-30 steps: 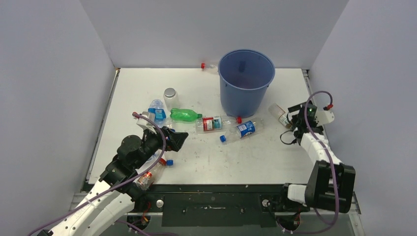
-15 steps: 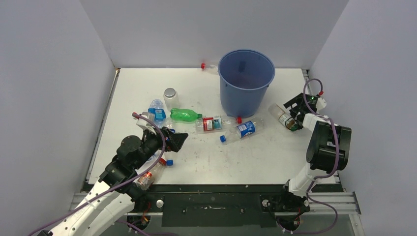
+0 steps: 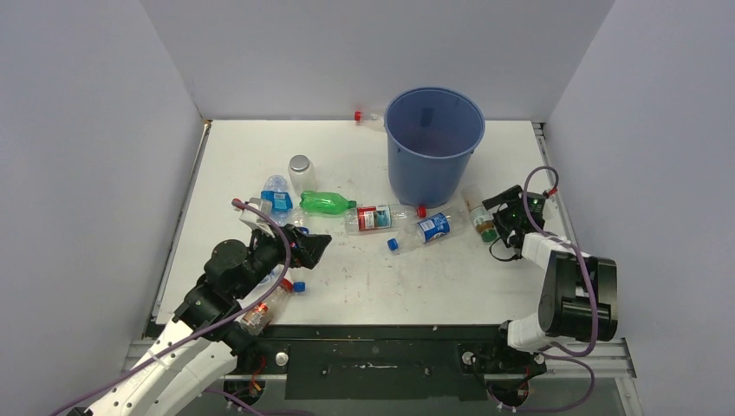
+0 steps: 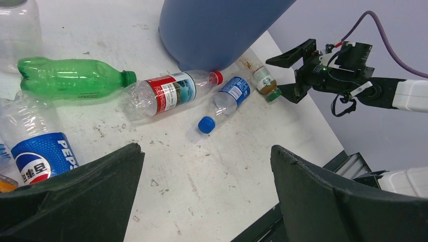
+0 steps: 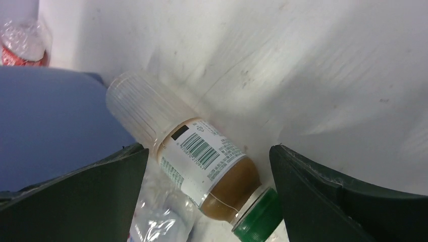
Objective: Put the plastic bottles in the bin
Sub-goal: Move the plastic bottle to the center of the board, then pick up the plastic bottle at the center of the board.
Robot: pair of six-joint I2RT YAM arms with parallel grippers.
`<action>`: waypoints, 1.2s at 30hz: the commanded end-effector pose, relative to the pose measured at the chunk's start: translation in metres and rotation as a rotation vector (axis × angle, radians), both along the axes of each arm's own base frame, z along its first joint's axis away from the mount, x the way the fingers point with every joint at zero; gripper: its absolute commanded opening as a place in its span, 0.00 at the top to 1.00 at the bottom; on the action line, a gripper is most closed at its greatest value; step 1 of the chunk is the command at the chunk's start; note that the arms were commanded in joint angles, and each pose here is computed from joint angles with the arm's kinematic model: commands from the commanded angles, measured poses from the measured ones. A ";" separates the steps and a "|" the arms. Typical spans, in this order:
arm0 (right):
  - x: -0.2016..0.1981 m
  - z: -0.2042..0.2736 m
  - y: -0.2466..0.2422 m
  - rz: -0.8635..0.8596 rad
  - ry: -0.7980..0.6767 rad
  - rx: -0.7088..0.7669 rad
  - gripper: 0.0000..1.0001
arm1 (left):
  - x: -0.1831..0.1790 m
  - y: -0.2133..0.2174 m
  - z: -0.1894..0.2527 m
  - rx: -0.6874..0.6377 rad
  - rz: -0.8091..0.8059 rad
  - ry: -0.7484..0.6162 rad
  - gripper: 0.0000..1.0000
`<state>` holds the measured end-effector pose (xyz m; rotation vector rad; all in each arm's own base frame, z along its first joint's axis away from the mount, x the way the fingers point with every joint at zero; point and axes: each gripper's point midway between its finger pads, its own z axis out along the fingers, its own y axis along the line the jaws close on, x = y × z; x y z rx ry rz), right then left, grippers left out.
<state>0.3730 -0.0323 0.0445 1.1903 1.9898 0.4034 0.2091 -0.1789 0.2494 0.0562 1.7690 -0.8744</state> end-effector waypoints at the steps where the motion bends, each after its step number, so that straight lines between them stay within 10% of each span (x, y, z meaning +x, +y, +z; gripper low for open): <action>1: 0.005 0.039 0.005 0.003 -0.113 -0.039 0.05 | -0.002 -0.001 0.031 -0.050 -0.014 -0.070 0.04; 25: -0.005 0.005 0.044 0.268 0.035 -0.216 0.08 | -0.002 -0.007 0.025 -0.041 -0.038 -0.052 0.04; 36: -0.016 -0.004 0.043 0.260 0.032 -0.217 0.53 | -0.001 -0.006 0.023 -0.034 -0.031 -0.049 0.04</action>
